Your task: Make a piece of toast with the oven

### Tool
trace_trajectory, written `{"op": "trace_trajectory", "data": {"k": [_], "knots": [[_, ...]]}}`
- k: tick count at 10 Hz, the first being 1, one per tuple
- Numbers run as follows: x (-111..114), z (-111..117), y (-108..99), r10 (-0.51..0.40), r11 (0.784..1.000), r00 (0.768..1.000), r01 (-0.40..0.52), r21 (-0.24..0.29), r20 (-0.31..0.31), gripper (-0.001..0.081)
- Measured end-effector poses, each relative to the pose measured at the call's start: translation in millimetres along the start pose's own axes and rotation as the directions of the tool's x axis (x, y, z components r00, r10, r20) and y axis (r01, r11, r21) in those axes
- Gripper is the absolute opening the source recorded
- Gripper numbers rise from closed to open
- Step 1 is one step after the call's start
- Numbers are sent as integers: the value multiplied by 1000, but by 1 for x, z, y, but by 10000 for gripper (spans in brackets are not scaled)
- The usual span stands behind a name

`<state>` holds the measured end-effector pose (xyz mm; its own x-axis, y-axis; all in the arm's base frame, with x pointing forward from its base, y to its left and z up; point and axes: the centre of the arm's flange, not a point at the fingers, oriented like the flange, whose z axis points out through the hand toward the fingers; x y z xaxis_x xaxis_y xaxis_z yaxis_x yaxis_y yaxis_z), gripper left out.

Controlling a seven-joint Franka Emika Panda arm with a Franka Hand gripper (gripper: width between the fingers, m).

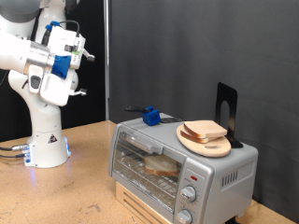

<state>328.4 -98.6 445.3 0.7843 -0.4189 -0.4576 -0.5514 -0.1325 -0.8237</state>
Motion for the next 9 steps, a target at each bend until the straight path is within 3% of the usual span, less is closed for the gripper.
{"op": "trace_trajectory", "data": {"k": [4, 6, 9], "knots": [[12, 2, 2, 54, 999, 999, -53, 10, -9, 807], [40, 1, -7, 127, 989, 990, -122, 86, -55, 807], [79, 1, -26, 158, 973, 973, -124, 194, -169, 807]]}}
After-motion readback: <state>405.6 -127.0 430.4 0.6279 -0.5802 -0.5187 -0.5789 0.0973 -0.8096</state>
